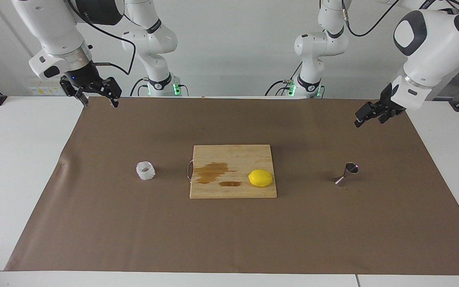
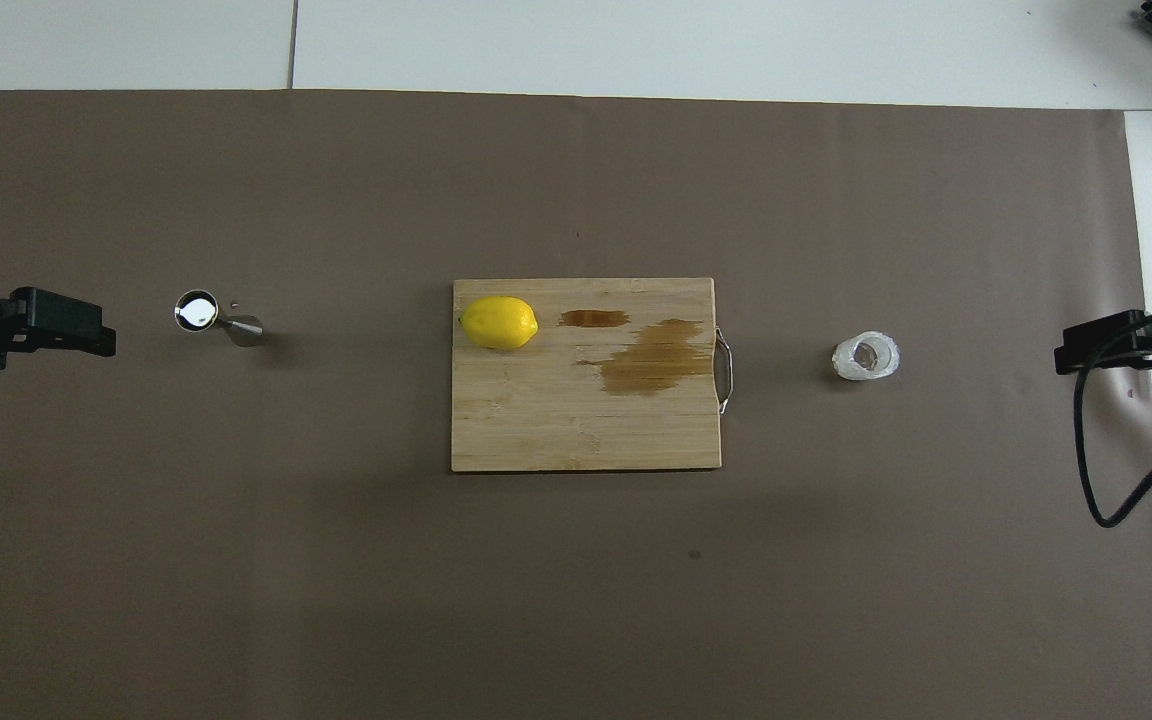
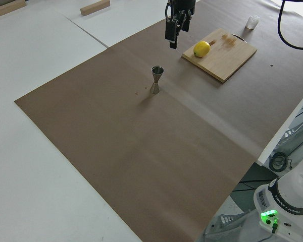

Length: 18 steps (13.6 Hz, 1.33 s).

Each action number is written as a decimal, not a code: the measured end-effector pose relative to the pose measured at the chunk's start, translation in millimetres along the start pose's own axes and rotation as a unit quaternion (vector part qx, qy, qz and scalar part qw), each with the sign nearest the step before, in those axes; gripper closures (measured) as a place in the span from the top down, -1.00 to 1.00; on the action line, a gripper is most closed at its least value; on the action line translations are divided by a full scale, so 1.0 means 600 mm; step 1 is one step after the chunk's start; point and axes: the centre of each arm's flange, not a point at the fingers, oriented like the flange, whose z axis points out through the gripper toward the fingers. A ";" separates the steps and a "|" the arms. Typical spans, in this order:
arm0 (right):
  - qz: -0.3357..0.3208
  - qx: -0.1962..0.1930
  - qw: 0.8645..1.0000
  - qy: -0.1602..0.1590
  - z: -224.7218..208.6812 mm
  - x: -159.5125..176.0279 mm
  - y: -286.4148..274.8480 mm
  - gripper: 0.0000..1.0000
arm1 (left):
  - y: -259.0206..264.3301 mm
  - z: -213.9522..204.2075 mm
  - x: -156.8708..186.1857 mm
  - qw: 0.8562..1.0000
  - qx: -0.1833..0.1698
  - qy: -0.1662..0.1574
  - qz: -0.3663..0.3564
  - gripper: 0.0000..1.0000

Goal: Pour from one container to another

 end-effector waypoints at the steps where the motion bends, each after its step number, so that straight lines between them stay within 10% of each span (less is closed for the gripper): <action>1: 0.000 0.000 1.000 0.000 0.000 0.000 0.000 1.00 | 0.001 0.009 0.011 0.999 -0.014 -0.007 -0.030 1.00; 7: 0.000 0.000 1.000 0.000 0.000 0.000 0.000 1.00 | -0.044 0.040 0.056 0.964 -0.111 -0.040 -0.237 1.00; 18: 0.000 0.000 1.000 0.000 0.000 0.000 0.000 1.00 | -0.209 0.192 0.098 0.830 -0.266 -0.145 -0.468 1.00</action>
